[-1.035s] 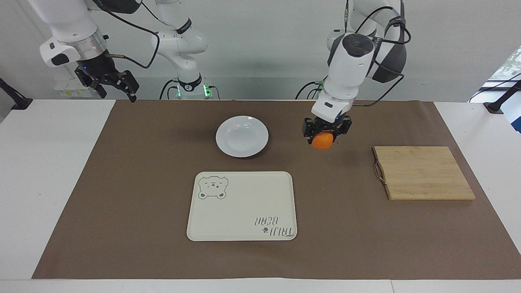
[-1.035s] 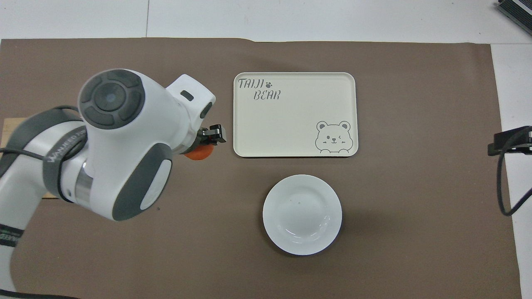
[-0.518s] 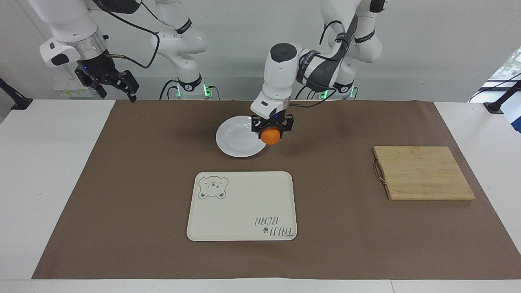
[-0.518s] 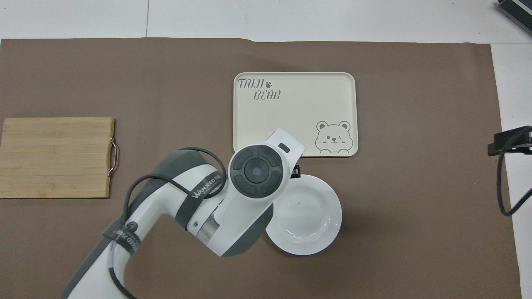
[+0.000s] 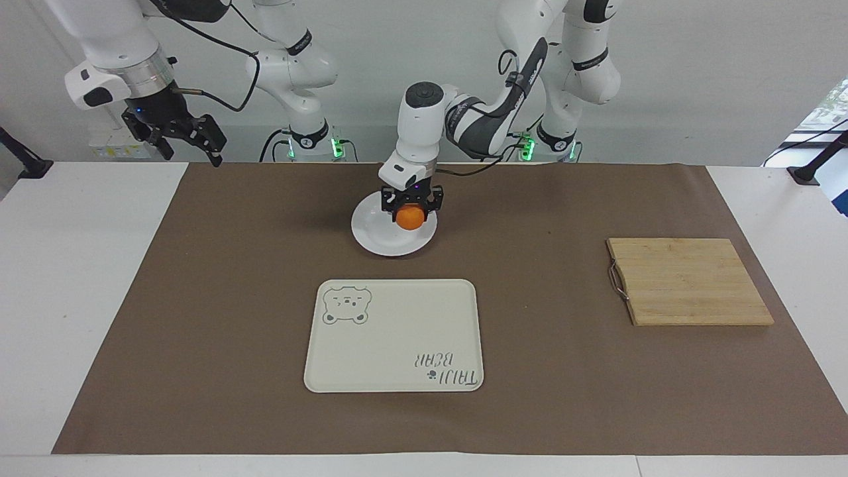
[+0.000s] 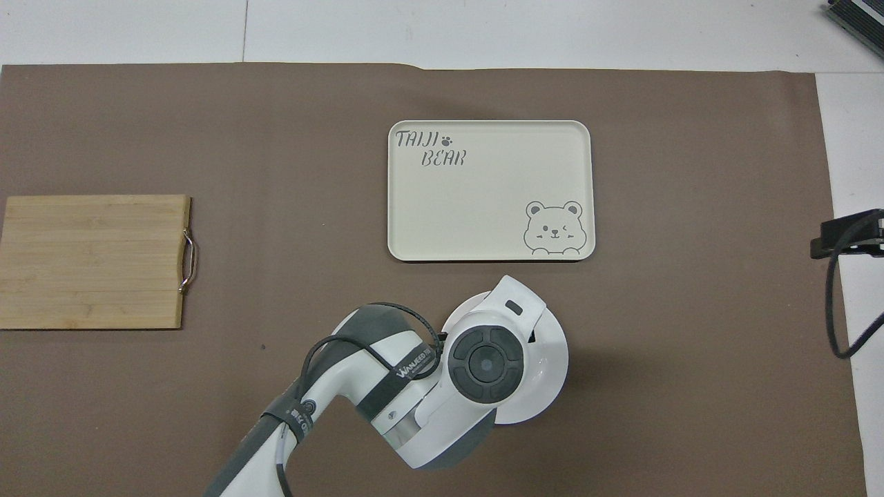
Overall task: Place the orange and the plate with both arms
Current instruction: 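Lower the orange onto the white plate and open the left gripper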
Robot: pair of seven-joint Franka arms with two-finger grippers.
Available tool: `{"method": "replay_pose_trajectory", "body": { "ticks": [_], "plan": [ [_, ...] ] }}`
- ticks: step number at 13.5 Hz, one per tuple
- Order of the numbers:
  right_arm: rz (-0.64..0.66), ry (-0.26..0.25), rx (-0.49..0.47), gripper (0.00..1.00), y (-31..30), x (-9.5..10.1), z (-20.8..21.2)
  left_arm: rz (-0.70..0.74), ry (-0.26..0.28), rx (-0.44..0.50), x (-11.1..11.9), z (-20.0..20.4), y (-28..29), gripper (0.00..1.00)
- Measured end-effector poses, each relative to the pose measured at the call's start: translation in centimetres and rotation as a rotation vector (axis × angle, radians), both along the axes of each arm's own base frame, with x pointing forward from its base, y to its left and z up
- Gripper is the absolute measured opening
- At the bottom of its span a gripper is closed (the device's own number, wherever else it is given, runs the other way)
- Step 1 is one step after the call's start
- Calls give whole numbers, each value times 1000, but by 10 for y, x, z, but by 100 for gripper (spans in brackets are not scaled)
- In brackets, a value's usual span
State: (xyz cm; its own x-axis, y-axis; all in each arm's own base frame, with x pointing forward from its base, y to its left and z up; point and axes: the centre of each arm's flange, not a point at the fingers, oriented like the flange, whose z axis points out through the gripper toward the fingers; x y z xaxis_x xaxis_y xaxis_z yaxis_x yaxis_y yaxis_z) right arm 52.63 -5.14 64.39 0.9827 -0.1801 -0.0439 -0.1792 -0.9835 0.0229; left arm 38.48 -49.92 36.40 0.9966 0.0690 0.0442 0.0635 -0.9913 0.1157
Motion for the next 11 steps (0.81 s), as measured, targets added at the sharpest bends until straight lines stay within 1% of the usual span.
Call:
{"method": "replay_pose_trajectory", "body": {
  "ticks": [3,5,6,7,9,11],
  "plan": [
    [0,0,0,100,0,0,0,-11,9,5,-21,-42,-22,79],
    [0,0,0,100,0,0,0,-21,12,7,-30,-50,-27,79],
    [0,0,0,100,0,0,0,-22,13,9,-31,-51,-28,86],
    [0,0,0,100,0,0,0,-22,12,8,-32,-50,-28,86],
    [0,0,0,100,0,0,0,-13,-2,-5,-26,-39,-25,99],
    [0,0,0,100,0,0,0,23,-28,-34,-8,-2,-11,100]
  ]
}}
